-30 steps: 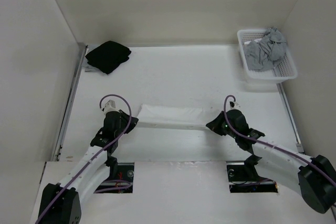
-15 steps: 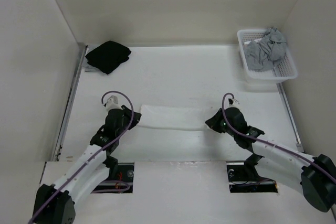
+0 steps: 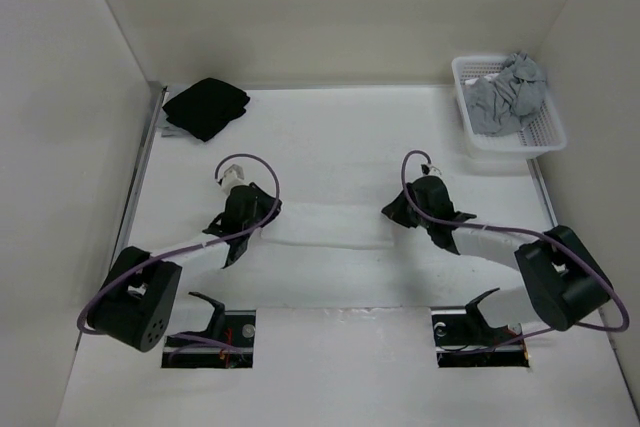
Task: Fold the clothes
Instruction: Fold the tank top
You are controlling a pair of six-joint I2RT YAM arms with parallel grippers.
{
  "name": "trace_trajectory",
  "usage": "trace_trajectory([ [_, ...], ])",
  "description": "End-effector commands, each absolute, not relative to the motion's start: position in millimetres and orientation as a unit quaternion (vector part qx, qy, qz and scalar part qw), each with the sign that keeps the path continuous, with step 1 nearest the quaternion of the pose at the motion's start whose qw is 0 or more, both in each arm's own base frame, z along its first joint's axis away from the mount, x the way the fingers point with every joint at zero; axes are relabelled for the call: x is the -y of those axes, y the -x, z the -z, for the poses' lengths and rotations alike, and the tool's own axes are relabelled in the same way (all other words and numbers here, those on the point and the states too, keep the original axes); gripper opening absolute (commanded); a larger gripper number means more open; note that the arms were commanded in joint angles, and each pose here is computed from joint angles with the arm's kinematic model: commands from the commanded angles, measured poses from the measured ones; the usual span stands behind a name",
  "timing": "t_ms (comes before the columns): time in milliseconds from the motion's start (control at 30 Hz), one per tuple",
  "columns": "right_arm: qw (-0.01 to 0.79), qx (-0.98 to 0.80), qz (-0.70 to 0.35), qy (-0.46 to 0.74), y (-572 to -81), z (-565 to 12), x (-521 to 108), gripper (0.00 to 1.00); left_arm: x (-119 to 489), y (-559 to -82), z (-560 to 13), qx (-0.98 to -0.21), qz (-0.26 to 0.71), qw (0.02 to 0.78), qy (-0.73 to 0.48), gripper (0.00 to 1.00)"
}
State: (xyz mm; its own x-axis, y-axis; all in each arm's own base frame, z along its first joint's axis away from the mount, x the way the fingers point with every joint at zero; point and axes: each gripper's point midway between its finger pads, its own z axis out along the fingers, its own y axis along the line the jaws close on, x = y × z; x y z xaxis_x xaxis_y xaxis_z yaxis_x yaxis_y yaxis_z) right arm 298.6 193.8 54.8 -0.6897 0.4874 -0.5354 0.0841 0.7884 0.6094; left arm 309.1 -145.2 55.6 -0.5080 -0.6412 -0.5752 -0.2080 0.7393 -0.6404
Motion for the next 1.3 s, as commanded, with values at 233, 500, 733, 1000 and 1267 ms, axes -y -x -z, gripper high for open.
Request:
trace_trajectory([
  [233,0.395,-0.849,-0.29,-0.198,-329,-71,-175,0.08,111,-325,-51,-0.804,0.244,0.465,0.28,0.16],
  [500,0.42,-0.832,-0.299,-0.202,-316,-92,-164,0.14,104,-322,-63,-0.793,0.247,0.482,0.279,0.21],
  [733,0.371,-0.855,-0.309,-0.189,-276,-70,-167,0.52,99,-317,-91,-0.778,0.251,0.507,0.274,0.22],
  [1000,0.309,-0.871,-0.338,-0.176,-262,-47,-188,0.52,128,-312,-132,-0.763,0.289,0.531,0.231,0.23],
  [1267,0.284,-0.863,-0.373,-0.188,-272,-38,-208,0.22,153,-308,-140,-0.764,0.313,0.525,0.205,0.23],
])
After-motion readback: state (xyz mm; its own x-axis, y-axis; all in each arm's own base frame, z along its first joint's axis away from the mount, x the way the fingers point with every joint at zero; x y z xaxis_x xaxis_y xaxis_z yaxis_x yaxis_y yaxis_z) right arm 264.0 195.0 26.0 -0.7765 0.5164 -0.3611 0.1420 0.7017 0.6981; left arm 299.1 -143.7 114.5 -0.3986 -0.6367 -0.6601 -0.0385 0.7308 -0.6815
